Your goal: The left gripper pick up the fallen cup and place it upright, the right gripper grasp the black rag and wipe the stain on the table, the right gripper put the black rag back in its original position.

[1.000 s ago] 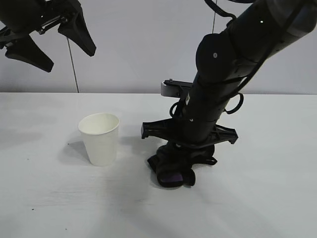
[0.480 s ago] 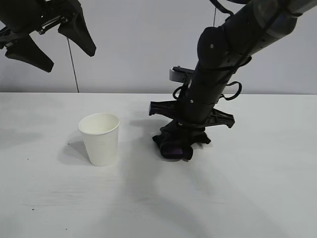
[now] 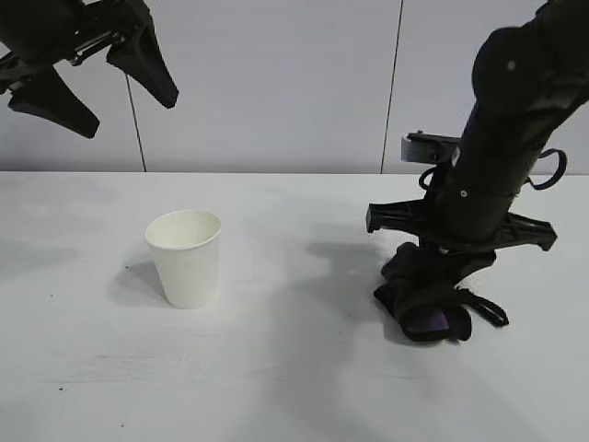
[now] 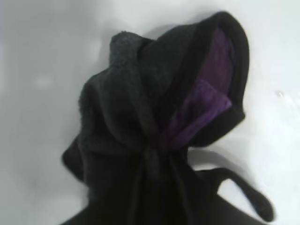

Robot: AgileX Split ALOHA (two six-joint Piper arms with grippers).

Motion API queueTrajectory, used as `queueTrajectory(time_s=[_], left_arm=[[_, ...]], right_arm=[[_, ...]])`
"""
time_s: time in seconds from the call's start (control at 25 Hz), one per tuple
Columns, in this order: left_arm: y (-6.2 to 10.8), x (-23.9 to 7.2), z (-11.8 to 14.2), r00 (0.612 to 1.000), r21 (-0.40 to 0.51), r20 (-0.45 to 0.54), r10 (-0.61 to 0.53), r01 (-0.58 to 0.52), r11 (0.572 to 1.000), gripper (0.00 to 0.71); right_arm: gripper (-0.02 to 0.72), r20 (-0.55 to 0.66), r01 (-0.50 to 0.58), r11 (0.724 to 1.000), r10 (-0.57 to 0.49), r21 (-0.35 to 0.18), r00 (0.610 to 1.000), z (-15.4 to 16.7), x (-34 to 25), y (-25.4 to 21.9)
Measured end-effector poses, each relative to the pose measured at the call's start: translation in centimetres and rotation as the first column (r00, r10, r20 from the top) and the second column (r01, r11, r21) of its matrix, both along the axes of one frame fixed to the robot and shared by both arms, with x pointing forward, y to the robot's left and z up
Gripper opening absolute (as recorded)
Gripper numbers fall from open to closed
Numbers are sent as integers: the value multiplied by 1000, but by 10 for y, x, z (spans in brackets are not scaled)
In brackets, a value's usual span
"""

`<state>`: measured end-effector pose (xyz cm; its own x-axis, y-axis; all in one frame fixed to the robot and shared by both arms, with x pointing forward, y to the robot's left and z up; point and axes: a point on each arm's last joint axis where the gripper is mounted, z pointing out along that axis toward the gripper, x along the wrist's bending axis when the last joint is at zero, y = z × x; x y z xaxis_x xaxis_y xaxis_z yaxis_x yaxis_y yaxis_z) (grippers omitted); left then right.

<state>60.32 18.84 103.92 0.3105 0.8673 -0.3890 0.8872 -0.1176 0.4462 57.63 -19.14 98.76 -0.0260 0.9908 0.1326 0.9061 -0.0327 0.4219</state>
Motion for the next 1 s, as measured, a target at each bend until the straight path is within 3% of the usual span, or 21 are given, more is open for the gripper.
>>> queueTrajectory(time_s=[0.2, 0.44, 1.0], left_arm=[[1, -6, -16, 999, -11, -46, 21, -22, 1000, 694], [0, -5, -16, 999, -27, -33, 40, -41, 999, 694], [0, -4, -16, 999, -33, -32, 44, -45, 998, 694]], right_arm=[[650, 6, 53, 994, -54, 95, 999, 25, -5, -21], [650, -16, 49, 964, -47, 262, 999, 30, -1, -32], [650, -28, 23, 972, -17, 235, 999, 29, -3, -36]])
